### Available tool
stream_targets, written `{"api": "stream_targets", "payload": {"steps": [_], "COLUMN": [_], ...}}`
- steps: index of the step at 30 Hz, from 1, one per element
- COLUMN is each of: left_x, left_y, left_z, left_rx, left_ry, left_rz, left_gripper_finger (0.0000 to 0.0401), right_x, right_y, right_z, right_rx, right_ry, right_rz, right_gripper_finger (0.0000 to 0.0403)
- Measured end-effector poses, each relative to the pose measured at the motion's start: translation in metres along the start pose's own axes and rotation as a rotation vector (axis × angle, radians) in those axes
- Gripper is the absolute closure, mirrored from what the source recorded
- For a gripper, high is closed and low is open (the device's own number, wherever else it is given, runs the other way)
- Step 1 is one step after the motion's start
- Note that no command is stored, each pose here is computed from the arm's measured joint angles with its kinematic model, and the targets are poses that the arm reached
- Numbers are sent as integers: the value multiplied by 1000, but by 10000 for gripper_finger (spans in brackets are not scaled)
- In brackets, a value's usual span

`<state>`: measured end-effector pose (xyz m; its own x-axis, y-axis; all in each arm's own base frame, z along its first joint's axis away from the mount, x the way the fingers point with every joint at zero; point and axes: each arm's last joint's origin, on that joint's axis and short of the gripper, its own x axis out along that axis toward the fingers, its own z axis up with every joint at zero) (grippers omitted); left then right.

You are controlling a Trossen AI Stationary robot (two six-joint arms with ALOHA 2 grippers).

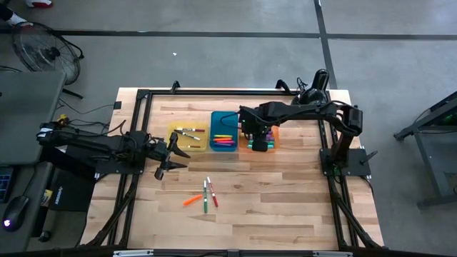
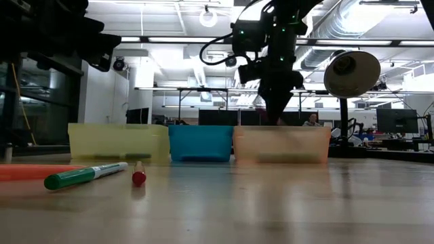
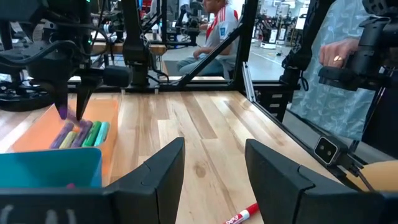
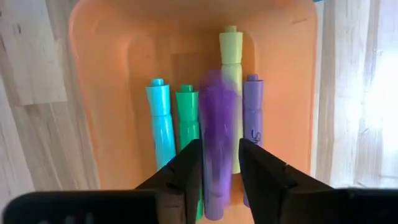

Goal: Pick & Place Markers
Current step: Put the dark violet highlighter into the orange bin, then put the orange pen into the blue bin

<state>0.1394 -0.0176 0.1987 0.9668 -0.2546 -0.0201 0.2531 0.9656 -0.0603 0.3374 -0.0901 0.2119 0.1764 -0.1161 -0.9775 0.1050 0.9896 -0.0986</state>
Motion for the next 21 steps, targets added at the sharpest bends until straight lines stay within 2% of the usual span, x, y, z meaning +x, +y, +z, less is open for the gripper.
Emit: {"api": "stream_targets", "payload": {"steps": [4, 13, 21], "left_x": [0, 0, 0], "left_y": [0, 0, 1], "left_z": [0, -3, -3], "left_rx": [-1, -12, -97], "left_ry": [0, 26, 26], "left_rz": [0, 2, 36], "left_gripper_finger": [236, 236, 236], "right_x": [0, -1, -25], "right_y": [0, -1, -2], "right_z": [0, -1, -5], "right_rx": [0, 8, 47], "right_ry": [0, 5, -57], "right_rz": [-3, -36, -73], "right_gripper_finger": [294, 292, 291]}}
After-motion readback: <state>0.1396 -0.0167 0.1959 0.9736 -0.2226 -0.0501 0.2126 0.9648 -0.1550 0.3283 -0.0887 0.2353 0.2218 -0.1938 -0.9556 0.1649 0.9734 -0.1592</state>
